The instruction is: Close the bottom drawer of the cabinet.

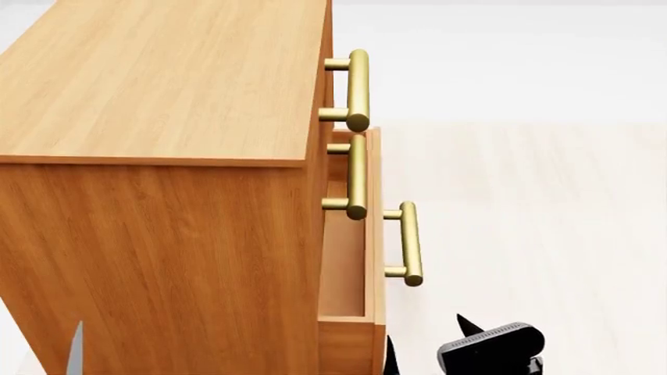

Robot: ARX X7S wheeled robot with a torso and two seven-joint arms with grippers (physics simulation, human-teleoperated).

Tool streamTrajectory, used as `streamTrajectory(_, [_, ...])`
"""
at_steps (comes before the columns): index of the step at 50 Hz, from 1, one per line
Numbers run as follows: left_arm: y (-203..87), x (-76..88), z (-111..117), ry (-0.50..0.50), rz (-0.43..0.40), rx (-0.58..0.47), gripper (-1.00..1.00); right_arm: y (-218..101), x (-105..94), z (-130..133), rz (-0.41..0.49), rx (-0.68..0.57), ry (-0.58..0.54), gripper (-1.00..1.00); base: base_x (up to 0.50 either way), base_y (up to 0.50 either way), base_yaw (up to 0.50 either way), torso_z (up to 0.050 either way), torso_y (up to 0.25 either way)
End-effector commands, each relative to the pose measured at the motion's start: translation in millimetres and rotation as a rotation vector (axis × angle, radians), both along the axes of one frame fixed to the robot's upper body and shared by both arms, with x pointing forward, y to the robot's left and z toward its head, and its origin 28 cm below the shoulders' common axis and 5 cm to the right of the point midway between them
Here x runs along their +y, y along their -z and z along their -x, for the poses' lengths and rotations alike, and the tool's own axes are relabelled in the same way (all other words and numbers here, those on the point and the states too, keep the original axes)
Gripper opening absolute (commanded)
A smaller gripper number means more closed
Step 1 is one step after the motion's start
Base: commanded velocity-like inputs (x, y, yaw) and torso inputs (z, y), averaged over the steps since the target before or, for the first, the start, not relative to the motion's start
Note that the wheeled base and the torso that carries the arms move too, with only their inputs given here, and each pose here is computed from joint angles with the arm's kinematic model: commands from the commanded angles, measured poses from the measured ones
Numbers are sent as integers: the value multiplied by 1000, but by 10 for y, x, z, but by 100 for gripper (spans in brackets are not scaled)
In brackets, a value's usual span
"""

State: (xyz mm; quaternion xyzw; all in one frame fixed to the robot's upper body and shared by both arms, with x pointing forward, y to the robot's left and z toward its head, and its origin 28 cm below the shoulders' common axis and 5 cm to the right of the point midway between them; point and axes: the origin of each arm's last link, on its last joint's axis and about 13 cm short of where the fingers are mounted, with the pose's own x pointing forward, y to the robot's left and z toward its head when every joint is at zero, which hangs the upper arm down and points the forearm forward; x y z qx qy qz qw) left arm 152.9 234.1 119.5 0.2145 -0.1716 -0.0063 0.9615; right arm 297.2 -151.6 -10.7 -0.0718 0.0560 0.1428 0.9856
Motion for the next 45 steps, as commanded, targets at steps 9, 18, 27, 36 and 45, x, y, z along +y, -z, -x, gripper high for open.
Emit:
streamTrajectory(9, [-5, -4, 1, 1, 0, -1, 100, -22, 10, -84, 16, 19, 58, 100, 7, 0, 2, -1, 0])
streamTrajectory(18, [6, -4, -6, 2, 1, 1, 100, -24, 66, -90, 26, 17, 33, 100, 6, 0, 2, 0, 0])
streamTrajectory(27, [17, 4, -2, 0, 1, 1, 100, -44, 149, -104, 34, 7, -6, 100, 5, 0, 1, -1, 0])
streamTrajectory(36, [21, 3, 3, -1, 2, 2, 100, -41, 222, -91, 62, 4, -45, 100, 0, 0, 1, 0, 0])
streamTrajectory(45, [20, 2, 4, -1, 3, 2, 100, -47, 267, -92, 78, 4, -69, 100, 0, 0, 0, 0, 0])
